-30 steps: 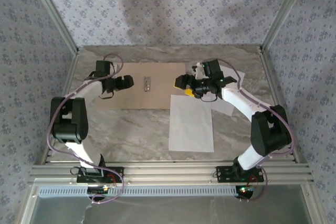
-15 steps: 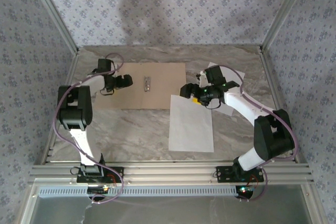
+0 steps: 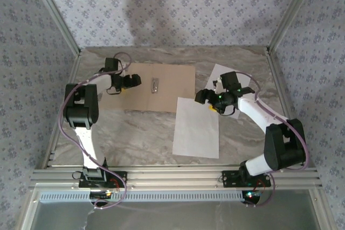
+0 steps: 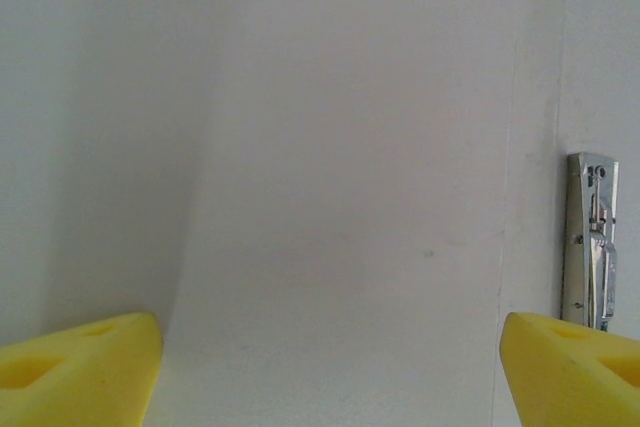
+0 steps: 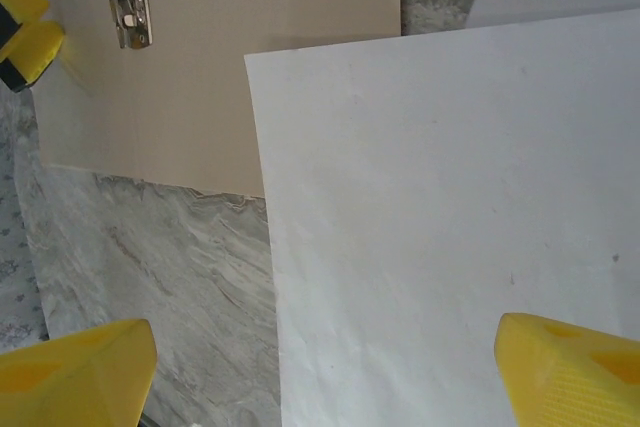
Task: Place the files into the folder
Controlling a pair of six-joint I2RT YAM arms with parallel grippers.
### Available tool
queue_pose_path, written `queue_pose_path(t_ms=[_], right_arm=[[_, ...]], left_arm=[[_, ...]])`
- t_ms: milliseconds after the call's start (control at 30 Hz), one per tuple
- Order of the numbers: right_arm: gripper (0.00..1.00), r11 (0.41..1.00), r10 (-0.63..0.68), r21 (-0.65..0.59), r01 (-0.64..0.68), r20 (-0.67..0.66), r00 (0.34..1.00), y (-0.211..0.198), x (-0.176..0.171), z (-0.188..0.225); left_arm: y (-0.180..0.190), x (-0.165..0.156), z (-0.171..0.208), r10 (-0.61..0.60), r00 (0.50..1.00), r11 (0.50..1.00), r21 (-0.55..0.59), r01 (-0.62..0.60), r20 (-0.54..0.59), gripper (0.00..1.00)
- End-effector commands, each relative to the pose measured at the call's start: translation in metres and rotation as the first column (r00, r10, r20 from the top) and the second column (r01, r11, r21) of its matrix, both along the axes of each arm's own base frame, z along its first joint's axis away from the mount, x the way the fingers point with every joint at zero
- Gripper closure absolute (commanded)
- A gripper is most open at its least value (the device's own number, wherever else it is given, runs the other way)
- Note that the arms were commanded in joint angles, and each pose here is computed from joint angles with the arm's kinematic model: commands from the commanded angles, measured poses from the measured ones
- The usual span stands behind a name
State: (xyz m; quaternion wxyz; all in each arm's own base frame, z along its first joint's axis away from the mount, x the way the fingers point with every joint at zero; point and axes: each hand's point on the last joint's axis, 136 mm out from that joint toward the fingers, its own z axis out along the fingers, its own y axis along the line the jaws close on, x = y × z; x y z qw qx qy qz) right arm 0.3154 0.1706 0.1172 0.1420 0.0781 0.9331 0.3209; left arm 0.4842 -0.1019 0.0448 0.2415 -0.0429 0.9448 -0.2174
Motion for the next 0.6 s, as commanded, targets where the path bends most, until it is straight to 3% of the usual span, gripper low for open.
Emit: queue_pose_path(t_ms=[0,267,567], right_arm=[[0.1,1.0,-0.01,-0.022,0.01,-0.019,1.0,-0.011,-0.01,-0.006],[0.1,0.998,-0.057,-0.015,0.057,-0.061,0.997,-0.025,-0.02,-0.013],[0.1,0.997,-0.073,-0.023,0.071,-0.078,0.994,-0.033,-0.029,-0.017]], left_arm=[[-0.019,-0.005,-0.007,-0.032,0.999,0.998,-0.053,0.03,-0.041,0.13],[-0.027,-0.025,-0.011,0.036,0.995,0.995,-0.087,-0.044,-0.088,0.15],[-0.037,-0.036,0.007,0.026,0.997,0.993,-0.114,-0.034,-0.068,0.15]])
